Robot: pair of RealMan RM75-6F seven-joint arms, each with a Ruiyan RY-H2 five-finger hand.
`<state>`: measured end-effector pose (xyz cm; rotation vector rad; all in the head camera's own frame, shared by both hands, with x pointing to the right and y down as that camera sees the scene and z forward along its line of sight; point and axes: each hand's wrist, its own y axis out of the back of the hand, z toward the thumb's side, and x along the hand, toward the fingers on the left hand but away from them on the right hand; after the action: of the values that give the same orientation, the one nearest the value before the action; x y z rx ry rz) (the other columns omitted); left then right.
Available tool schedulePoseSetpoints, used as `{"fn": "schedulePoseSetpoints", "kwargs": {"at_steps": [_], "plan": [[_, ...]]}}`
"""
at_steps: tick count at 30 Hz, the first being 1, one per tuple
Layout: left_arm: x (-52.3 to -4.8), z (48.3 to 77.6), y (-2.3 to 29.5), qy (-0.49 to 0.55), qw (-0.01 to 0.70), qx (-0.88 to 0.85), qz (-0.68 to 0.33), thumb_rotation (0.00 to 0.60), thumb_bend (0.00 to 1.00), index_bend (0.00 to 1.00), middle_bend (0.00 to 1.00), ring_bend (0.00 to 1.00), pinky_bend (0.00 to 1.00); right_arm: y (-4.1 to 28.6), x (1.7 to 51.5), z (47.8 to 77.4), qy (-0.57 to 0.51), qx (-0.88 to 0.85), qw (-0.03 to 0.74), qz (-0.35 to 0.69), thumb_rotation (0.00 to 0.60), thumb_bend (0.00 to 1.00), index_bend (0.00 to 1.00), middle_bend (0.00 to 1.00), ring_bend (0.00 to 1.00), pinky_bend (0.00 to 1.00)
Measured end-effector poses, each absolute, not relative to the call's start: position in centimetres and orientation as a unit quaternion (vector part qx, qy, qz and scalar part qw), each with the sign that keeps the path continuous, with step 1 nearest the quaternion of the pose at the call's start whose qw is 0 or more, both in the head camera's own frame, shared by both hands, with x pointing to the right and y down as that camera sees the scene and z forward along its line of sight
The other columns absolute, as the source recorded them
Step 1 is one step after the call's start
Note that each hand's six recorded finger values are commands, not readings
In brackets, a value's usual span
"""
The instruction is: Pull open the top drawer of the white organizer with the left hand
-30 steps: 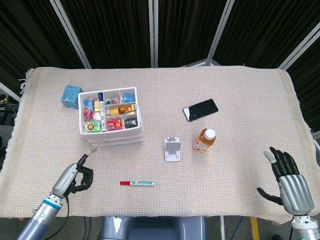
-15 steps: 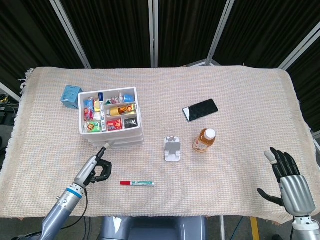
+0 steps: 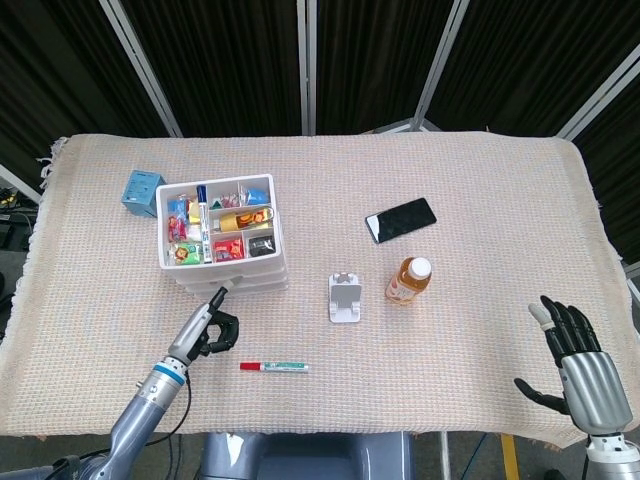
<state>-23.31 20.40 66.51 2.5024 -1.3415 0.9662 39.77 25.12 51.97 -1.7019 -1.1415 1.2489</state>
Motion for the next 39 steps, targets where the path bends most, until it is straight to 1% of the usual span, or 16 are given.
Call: {"fn": "schedulePoseSetpoints", "kwargs": {"at_steps": [11,24,39], "plan": [[-22.5,67.2,20.1,-0.448,0.077,0.83,0.323,0.6,0.71,0.0,0.81,0.79,0.65,25.2,39.7,52.1,-0.442,-0.662,0.361,0.486,0.6,0.02,0.0,0.0,0.0,0.0],[-22.1,67.2,19.5,-0.462,0.073,0.828,0.311,0.6,0.71,0.0,0.81,0.79,0.65,25.4,39.5,52.4,-0.435,-0.663,0.362,0.49,0.6,0.02,0.0,0.0,0.0,0.0],[-21.1,67.7,19.2,-0.447,0.079,0.834,0.314,0.6,0.71,0.0,0.81,0.79,0.65,25.4,39.4,52.7,-0.431,-0.664,0.362,0.492,0.6,0.02,0.0,0.0,0.0,0.0]]}}
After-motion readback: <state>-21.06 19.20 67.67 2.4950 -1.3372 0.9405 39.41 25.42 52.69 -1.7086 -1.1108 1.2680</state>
